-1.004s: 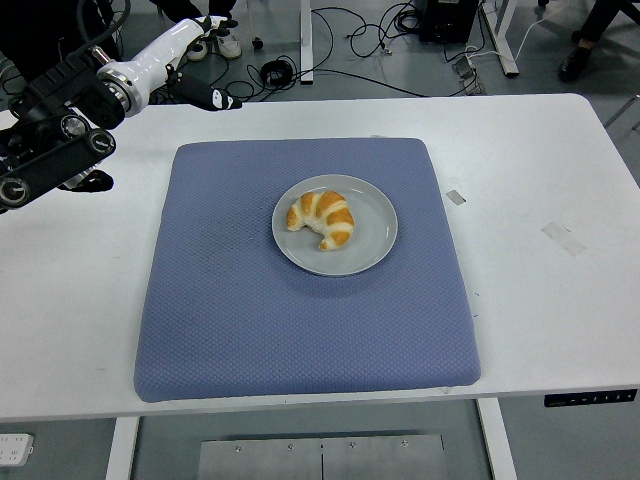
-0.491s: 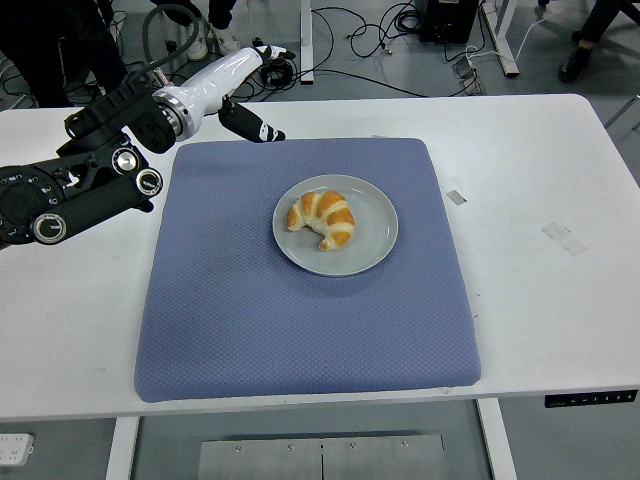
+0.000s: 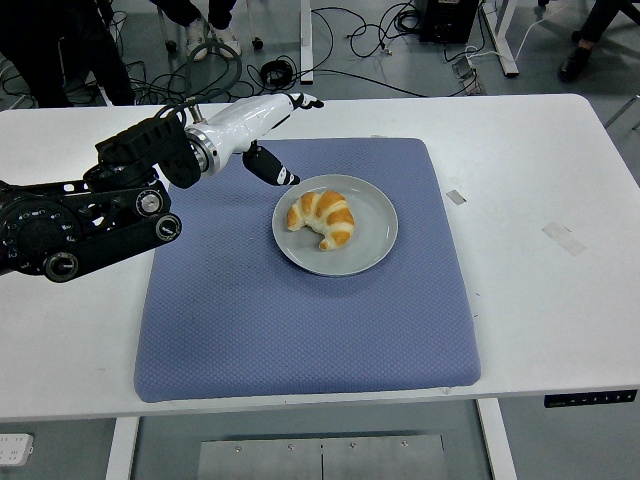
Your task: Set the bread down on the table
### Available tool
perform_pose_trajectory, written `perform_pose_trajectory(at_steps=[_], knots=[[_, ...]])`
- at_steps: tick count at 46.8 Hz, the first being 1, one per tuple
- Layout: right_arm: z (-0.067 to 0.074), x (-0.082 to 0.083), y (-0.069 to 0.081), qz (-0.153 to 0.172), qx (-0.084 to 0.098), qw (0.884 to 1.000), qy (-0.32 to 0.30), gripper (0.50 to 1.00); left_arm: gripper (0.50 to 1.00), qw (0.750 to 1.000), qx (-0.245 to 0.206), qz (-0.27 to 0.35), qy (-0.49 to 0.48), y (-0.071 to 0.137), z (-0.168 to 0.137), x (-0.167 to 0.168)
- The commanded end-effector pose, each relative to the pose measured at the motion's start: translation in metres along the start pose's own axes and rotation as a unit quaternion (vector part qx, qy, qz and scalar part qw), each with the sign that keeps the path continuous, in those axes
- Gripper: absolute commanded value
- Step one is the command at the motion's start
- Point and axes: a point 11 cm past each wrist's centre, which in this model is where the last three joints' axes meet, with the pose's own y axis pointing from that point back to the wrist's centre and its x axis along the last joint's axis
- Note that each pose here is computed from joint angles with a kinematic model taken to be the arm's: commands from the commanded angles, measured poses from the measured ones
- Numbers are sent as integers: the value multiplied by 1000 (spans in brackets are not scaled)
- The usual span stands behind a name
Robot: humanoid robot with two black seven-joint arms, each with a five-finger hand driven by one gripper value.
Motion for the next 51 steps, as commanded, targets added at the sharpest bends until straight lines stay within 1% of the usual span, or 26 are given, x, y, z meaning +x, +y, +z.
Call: perform_pose_trajectory(at_steps=[1, 15, 20, 28, 37, 51], knots=[[0, 0, 0, 1, 0, 1000, 0, 1000, 937, 1000, -1, -4, -6, 0, 1, -4], [0, 0, 0, 1, 0, 1000, 0, 1000, 937, 999, -9, -25, -36, -1, 5, -14], [0, 0, 0, 0, 0, 1000, 0, 1000, 937, 999, -19, -31, -37, -3, 14, -19], [0, 0, 0, 0, 0, 1000, 0, 1000, 937, 998, -26, -39, -40, -4, 19, -26], [0, 0, 0, 0, 0, 1000, 0, 1000, 936, 997, -23, -60, -51, -3, 16, -40], [0, 0, 0, 0, 0, 1000, 0, 1000, 934, 997, -18, -63, -52, -8, 16, -45]])
